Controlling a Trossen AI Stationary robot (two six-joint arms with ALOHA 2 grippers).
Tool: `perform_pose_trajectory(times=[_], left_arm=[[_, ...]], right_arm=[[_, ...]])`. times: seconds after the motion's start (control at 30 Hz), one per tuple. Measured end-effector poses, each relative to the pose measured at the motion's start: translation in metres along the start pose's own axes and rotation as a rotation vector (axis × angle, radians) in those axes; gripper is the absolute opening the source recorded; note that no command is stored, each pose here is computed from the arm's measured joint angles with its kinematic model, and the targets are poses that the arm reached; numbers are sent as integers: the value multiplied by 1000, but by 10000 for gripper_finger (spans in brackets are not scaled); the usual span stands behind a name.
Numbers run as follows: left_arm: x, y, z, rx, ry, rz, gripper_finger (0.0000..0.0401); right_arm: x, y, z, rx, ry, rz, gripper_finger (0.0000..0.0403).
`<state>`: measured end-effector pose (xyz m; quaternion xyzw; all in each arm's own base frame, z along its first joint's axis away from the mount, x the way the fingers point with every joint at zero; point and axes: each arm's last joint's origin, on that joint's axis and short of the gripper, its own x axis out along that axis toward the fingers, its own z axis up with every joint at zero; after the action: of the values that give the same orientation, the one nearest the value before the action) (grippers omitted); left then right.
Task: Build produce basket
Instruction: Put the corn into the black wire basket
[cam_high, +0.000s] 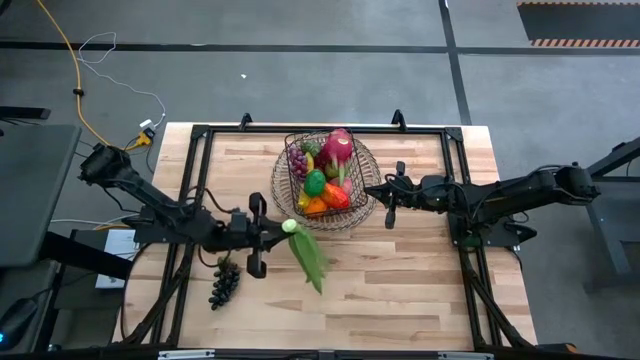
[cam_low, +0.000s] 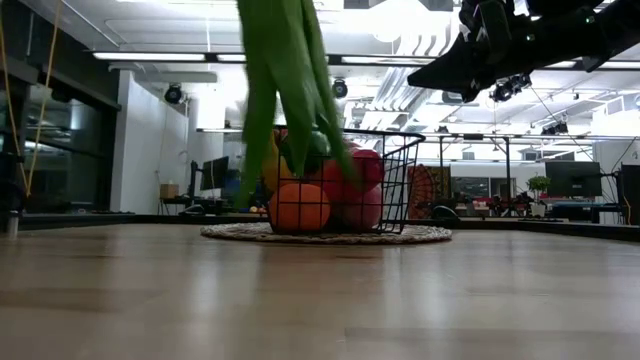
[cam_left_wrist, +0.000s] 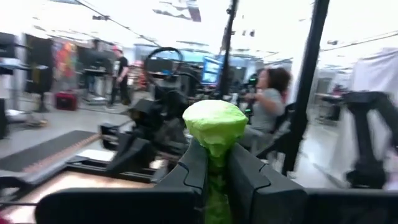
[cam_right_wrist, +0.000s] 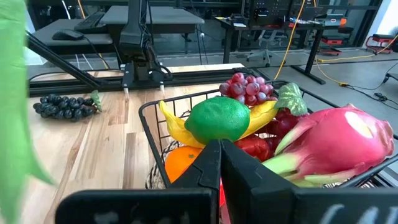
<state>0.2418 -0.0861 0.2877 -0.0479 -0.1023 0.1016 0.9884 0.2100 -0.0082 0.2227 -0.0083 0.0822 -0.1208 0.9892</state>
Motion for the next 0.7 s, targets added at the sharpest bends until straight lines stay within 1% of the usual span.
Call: perform_pose_trajectory(times=[0.13,0.5,0.53,0.57,0.7], left_arm=[[0,1,0,23,1,21,20],[3,3,-1,10,9,-25,21],[3,2,-2,16,11,-64,21],[3,0,-2,28,12,-129,21],[-1,-10,-1,48,-10,-516,21]], right_arm=[[0,0,0,0,-2,0,0],[0,0,0,-1,-2,0,0],[0,0,0,-1,-2,0,0],[0,0,0,-1,-2,-1,0],[0,0,0,-1,-2,0,0]])
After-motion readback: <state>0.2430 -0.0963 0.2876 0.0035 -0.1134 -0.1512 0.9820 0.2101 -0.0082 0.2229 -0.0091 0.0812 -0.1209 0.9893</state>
